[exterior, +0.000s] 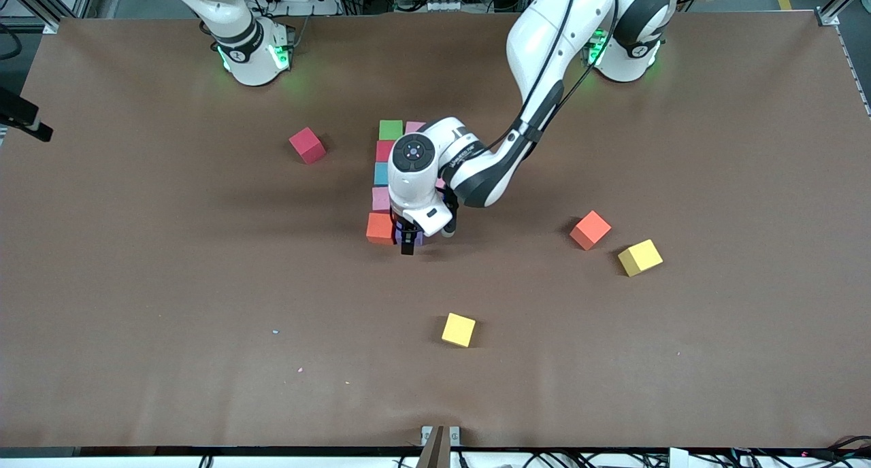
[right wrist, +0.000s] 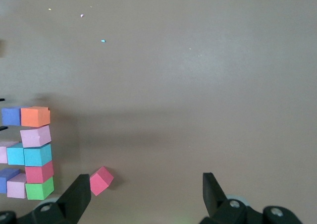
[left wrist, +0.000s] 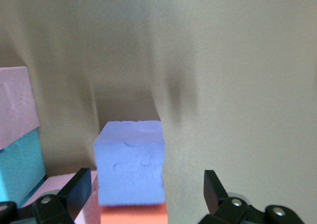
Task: Arrange 11 blocks into digit 3
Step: 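Lower the purple block onto the cluster with the left gripper, then release purple and move the left gripper to the orange block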
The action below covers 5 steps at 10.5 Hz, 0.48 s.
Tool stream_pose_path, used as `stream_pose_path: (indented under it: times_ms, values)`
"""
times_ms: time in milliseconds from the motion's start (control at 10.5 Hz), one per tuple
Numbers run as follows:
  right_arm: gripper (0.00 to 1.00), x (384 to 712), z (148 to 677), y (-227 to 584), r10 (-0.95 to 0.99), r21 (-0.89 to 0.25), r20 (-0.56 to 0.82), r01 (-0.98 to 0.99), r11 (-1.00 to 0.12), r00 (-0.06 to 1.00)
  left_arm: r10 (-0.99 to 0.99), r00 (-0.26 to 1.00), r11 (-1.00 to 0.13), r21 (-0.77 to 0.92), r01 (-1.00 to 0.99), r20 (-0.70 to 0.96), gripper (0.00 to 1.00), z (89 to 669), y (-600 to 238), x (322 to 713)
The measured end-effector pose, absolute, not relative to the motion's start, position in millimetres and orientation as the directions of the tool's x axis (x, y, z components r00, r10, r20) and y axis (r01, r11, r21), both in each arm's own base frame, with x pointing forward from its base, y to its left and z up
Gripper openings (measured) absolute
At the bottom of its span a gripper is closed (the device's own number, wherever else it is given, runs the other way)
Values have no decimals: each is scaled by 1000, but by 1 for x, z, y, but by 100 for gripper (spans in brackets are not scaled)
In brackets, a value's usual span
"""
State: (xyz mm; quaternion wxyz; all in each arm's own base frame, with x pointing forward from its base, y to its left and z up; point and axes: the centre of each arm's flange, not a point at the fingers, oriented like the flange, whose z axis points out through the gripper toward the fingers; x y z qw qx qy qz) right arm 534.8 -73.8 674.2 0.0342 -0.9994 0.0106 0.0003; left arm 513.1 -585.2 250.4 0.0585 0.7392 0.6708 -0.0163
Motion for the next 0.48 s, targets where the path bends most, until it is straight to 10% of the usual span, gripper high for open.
stream_pose_path:
  times_ms: [477]
  values:
    - [100, 538, 669, -50, 25, -11, -22, 25, -1000, 999, 966, 256, -255, 43, 966, -18, 100, 295, -552, 534]
